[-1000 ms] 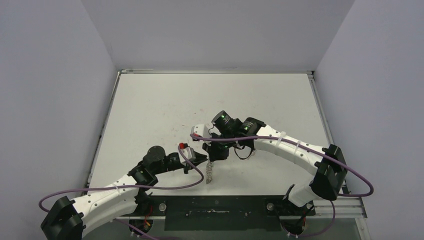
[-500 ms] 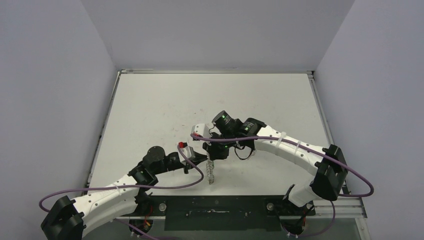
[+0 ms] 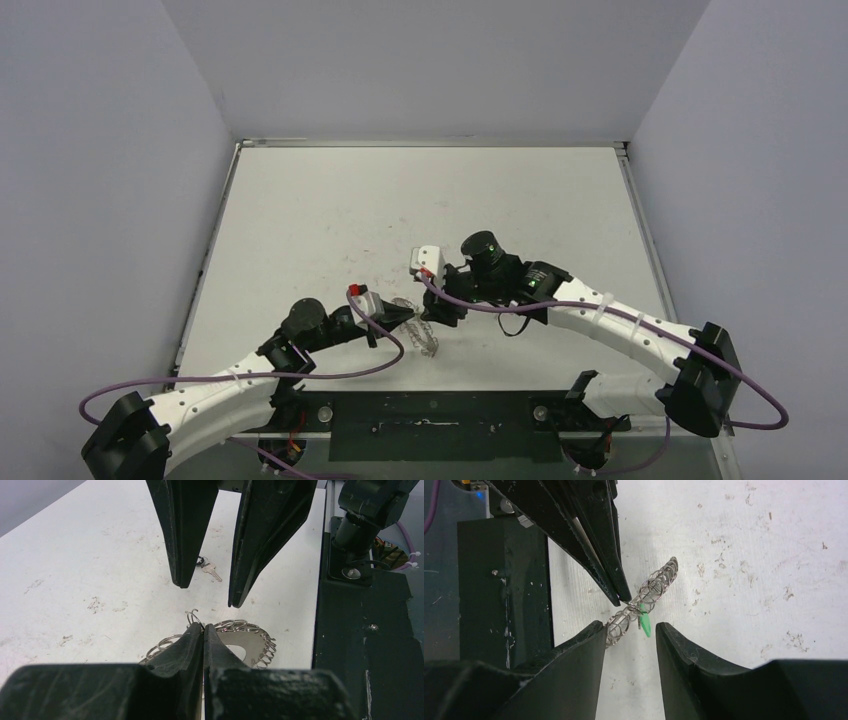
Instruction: Put the keys on the keyring
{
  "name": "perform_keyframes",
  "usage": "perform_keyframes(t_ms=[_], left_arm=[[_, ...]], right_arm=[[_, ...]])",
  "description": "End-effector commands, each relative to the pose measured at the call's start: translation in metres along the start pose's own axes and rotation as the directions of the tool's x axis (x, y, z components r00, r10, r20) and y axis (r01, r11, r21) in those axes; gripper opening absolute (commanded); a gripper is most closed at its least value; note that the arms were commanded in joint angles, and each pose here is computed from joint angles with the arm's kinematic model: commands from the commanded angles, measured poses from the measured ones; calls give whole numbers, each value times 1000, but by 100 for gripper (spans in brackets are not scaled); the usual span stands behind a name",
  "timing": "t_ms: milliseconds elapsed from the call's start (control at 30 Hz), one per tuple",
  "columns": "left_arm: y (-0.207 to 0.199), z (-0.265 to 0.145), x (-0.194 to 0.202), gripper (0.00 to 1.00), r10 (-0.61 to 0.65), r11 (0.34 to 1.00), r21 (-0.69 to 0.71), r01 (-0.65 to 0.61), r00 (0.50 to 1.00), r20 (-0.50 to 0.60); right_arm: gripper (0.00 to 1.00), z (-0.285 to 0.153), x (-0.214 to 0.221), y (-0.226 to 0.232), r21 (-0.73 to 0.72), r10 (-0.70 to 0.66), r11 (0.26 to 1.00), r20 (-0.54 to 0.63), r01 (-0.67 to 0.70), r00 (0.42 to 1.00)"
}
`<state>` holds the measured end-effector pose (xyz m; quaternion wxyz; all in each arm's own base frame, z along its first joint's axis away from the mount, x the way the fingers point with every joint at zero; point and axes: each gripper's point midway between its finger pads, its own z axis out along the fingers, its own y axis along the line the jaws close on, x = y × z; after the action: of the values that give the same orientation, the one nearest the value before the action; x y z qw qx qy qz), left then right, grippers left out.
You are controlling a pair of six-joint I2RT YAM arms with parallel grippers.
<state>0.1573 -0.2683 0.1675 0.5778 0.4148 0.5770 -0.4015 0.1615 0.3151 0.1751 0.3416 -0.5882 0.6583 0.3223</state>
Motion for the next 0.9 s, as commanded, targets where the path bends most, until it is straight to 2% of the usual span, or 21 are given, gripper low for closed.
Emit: perform_keyframes(t_ms=[0, 400, 867], left_arm=[[1, 1, -29, 0, 32, 999, -9, -31, 994, 106], [-1, 0, -27, 0, 30, 1000, -4, -29, 995, 99], [0, -2, -26, 0, 27, 1000, -9, -26, 995, 94]], right_arm=[[42, 1, -27, -5, 12, -73, 997, 131, 72, 989], [42, 6, -16, -25, 31, -146, 989, 202, 142, 968], [40, 17, -15, -4, -148, -214, 954, 278, 262, 936]])
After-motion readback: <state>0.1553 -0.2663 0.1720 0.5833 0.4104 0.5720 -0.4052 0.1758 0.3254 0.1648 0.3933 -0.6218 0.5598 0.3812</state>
